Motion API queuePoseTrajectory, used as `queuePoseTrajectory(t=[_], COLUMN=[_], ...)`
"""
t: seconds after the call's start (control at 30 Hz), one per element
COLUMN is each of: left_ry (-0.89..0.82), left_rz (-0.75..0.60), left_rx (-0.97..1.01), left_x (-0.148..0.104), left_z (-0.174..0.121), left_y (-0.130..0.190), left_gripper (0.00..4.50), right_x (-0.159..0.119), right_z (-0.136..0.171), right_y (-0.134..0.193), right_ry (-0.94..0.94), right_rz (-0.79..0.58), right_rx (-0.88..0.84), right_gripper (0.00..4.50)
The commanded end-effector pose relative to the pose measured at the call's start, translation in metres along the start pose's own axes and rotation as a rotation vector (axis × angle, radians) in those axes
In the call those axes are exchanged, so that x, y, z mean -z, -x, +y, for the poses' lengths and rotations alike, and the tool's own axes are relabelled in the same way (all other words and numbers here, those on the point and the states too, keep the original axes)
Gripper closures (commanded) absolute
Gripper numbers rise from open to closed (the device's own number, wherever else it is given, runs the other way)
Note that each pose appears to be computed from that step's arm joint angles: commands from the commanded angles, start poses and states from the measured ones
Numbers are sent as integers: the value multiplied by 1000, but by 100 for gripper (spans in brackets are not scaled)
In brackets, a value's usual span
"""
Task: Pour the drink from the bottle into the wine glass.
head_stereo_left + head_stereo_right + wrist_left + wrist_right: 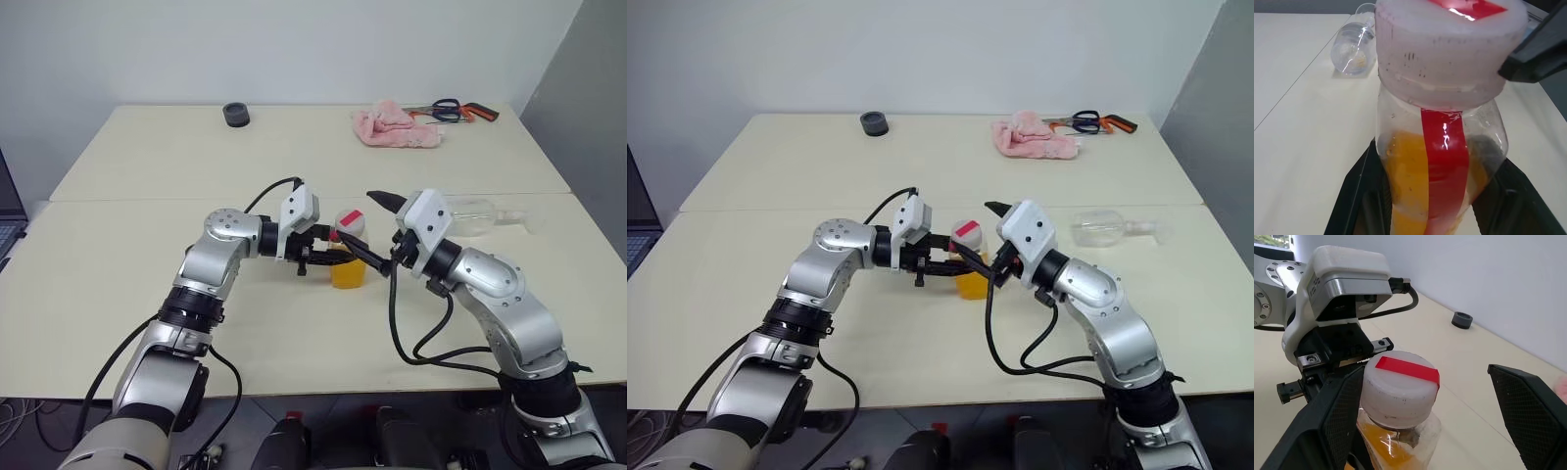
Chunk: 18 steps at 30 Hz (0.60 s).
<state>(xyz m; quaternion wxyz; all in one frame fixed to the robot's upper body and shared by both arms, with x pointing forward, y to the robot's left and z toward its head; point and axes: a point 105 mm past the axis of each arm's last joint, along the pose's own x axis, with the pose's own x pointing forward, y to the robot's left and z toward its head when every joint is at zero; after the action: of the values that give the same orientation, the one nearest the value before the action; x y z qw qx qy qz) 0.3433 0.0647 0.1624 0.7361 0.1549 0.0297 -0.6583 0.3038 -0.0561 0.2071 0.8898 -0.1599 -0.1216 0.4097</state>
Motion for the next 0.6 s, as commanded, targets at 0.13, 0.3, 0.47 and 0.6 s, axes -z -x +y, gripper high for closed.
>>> queuePoseTrajectory(t=[0.13, 0.3, 0.47, 0.6], left_ry=[-55, -57, -62, -54], left_rz=[-31, -32, -38, -93], left_rx=[-1, -8, -23, -93], left_x=[-14, -14, -14, -19], left_z=[1, 2, 4, 12], left_y=[4, 4, 4, 3], left_gripper=[281, 281, 281, 281], right_x=[-11, -13, -17, -18], right_z=[-17, -11, 8, 17], right_y=[11, 11, 11, 11], right_ry=[26, 0, -83, -127], right_rz=[-20, -25, -36, -32], right_rx=[78, 48, -48, -90], right_gripper=[26, 26, 26, 26])
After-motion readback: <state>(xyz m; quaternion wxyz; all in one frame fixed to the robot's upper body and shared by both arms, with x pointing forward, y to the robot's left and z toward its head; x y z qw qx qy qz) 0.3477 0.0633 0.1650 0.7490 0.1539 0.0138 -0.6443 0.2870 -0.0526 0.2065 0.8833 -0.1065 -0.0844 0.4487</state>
